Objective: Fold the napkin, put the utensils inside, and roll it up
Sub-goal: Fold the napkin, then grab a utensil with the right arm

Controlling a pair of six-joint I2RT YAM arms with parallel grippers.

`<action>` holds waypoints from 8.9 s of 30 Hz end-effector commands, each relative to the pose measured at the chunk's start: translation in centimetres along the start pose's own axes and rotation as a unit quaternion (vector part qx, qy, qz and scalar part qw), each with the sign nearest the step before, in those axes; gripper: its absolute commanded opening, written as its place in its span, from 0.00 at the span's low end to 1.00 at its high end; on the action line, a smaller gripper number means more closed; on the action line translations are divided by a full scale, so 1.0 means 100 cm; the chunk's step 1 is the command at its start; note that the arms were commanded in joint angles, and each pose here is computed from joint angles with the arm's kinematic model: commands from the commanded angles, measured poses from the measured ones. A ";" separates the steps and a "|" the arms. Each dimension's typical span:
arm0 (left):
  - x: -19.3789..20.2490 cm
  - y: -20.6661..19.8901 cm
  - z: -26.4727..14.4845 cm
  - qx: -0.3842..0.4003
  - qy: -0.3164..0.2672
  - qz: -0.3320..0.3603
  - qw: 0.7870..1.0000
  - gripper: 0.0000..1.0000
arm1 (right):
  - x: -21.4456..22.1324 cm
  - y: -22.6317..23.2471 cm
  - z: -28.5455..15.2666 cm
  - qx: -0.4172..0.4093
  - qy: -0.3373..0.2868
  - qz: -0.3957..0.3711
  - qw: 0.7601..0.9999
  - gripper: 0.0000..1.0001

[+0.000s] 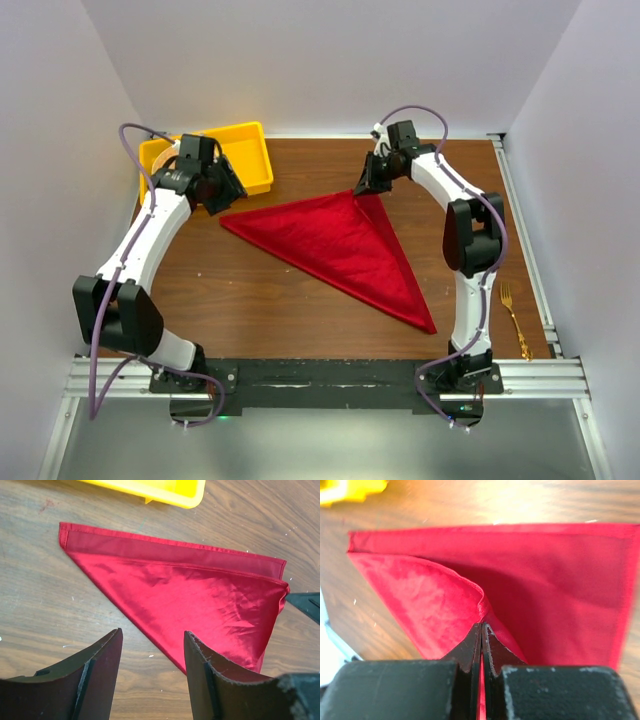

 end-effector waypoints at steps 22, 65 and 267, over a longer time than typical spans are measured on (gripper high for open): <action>-0.023 -0.015 0.008 0.014 -0.007 0.020 1.000 0.56 | -0.046 -0.040 0.009 0.019 -0.070 0.053 0.996 0.00; -0.004 -0.023 0.084 0.056 0.096 0.034 0.993 0.54 | -0.062 -0.060 -0.011 0.112 -0.031 0.052 0.992 0.50; 0.110 -0.049 0.053 0.214 0.163 0.199 0.942 0.27 | 0.135 -0.142 -0.218 0.419 -0.092 0.293 0.854 0.98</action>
Point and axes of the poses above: each gripper's point midway between its finger pads, its own z axis out along the fingers, its own y axis along the line the jaws close on, x = y × z, the point moved 7 cm from there along -z, back along the fingers, and after that the axes turned 1 degree about z, right-handed, at the moved point
